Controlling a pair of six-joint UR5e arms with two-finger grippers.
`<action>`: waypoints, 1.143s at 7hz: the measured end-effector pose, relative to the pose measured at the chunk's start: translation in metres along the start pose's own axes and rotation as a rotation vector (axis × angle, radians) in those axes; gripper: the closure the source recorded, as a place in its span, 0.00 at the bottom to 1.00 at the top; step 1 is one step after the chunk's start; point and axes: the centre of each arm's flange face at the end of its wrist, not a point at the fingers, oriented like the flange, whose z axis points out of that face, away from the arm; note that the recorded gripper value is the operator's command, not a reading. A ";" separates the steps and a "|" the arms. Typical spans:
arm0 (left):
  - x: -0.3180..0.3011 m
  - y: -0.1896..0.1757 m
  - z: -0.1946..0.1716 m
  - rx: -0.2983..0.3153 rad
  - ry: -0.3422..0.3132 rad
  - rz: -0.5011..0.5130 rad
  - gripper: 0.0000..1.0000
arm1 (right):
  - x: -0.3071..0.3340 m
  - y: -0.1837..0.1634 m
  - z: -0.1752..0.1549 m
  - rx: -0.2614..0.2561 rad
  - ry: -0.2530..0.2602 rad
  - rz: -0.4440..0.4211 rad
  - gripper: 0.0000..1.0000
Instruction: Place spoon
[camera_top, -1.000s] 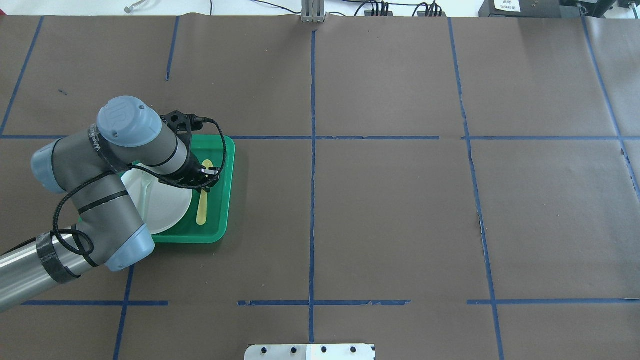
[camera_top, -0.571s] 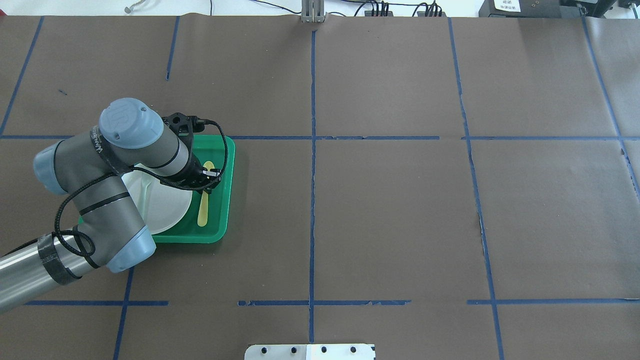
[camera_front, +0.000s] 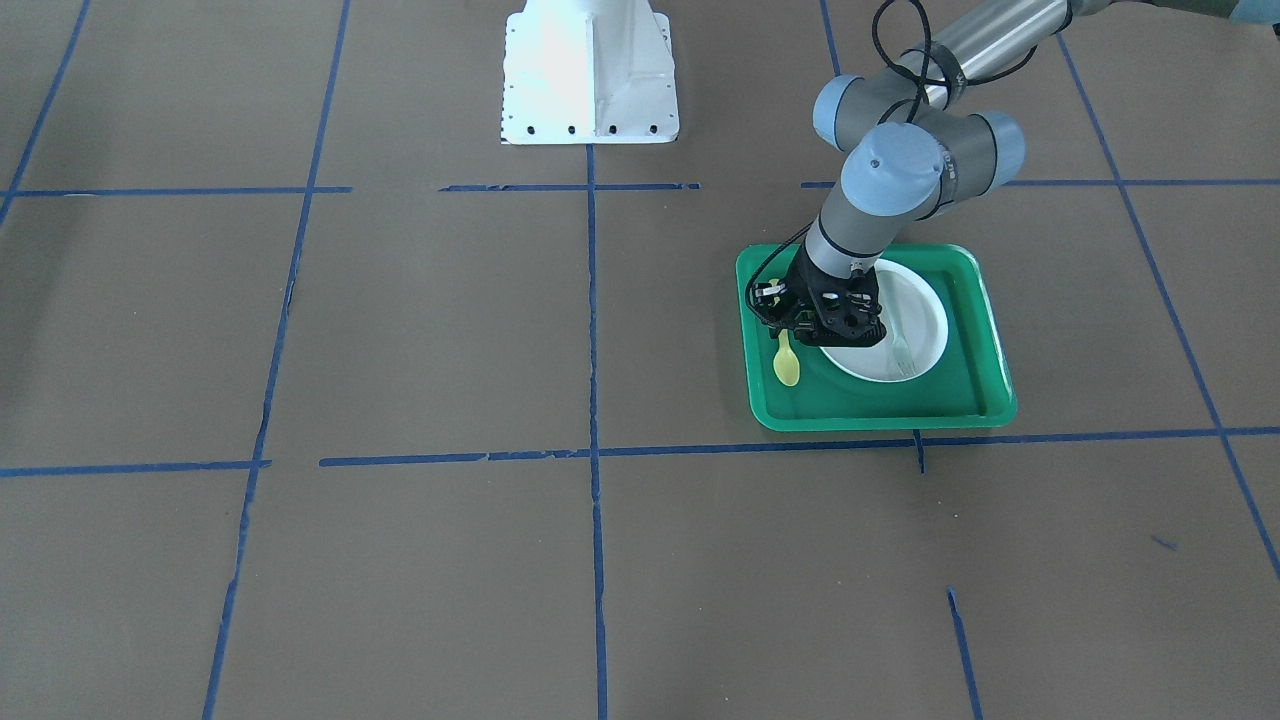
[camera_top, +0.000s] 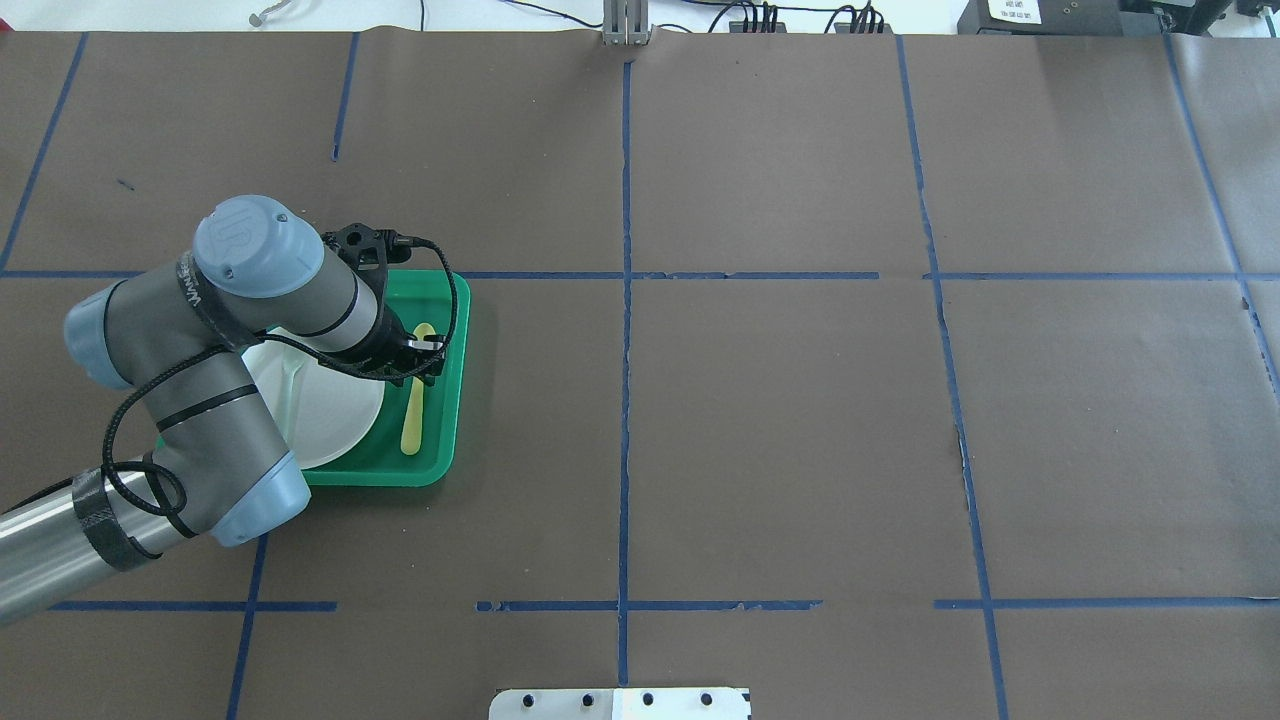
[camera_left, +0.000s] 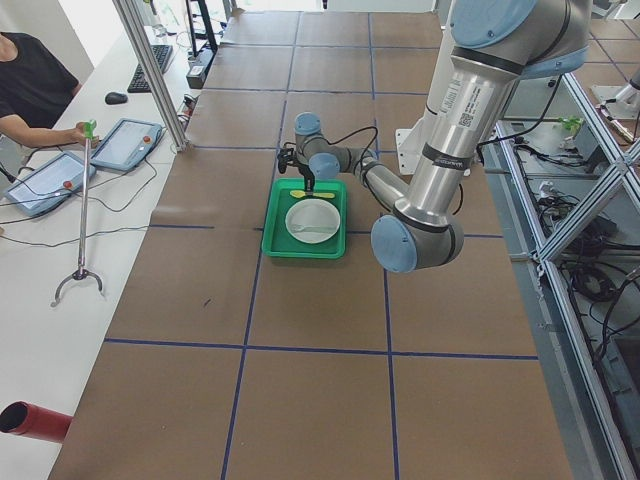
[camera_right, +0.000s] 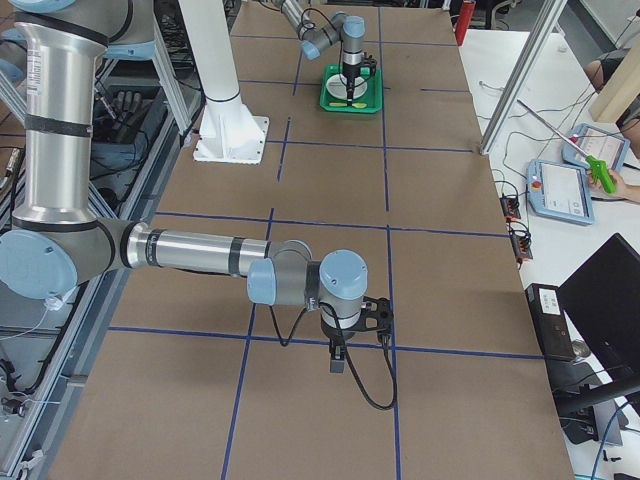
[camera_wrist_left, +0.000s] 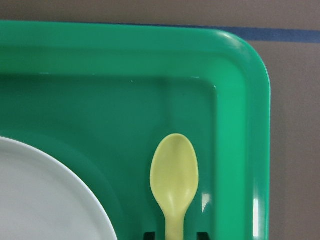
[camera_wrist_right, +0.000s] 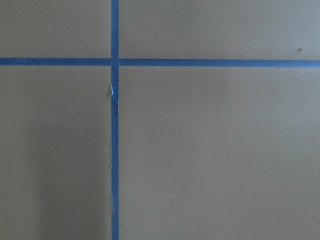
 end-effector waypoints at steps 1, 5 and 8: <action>0.001 -0.003 -0.020 0.019 0.014 0.000 0.46 | 0.000 0.000 0.000 0.000 0.000 0.000 0.00; -0.016 -0.032 -0.133 0.128 0.002 0.012 0.00 | 0.000 0.000 0.000 0.000 0.000 0.000 0.00; -0.100 -0.092 -0.242 0.240 -0.020 0.026 0.00 | 0.000 0.000 0.000 0.000 0.000 0.000 0.00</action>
